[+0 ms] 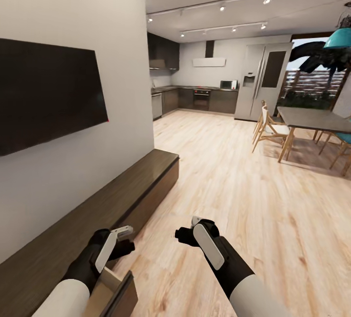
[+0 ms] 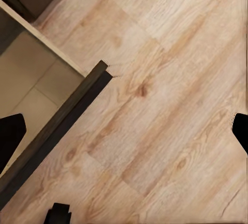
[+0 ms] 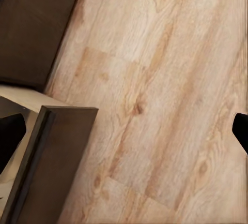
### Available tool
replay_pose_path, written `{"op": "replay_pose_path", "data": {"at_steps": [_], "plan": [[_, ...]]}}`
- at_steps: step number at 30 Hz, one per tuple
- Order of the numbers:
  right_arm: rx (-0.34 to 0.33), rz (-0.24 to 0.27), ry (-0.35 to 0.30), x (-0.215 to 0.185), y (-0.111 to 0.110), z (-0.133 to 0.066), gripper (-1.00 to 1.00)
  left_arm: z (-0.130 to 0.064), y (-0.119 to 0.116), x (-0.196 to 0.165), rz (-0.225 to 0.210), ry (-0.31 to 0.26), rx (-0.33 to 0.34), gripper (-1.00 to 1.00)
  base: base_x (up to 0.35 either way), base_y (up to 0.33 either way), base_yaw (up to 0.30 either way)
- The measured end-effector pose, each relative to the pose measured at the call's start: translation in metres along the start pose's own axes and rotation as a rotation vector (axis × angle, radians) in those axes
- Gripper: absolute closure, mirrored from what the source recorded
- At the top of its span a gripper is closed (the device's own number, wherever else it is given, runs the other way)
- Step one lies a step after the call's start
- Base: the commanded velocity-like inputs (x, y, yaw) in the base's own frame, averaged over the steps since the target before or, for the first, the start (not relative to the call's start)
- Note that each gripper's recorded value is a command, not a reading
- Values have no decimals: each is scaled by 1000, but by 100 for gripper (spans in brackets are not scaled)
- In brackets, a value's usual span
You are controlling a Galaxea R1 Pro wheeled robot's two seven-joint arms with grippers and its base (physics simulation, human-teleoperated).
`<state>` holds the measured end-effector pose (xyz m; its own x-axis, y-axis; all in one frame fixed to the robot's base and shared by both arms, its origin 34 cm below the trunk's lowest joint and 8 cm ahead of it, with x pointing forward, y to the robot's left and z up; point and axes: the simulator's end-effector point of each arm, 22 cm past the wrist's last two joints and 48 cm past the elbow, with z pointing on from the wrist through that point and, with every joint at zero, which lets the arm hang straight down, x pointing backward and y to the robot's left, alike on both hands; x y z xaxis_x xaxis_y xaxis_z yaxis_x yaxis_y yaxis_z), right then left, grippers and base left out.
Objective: Place each of the two pumpkins and all three candles from the living room inside a cabinet in the living room (use any cabinet), then make sure every cabinet is closed, and position the cauldron so it is next to a table in the living room.
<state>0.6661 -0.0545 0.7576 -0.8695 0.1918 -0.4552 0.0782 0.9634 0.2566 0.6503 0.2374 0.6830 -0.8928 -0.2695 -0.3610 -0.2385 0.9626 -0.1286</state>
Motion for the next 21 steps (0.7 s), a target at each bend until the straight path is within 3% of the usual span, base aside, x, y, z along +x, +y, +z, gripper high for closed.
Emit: {"op": "replay_pose_path", "data": {"at_steps": [21], "plan": [[1, 3, -3, -1, 0, 0, -100, 0, -1, 1, 1, 3, 1, -100, 0, 0, -286]]}}
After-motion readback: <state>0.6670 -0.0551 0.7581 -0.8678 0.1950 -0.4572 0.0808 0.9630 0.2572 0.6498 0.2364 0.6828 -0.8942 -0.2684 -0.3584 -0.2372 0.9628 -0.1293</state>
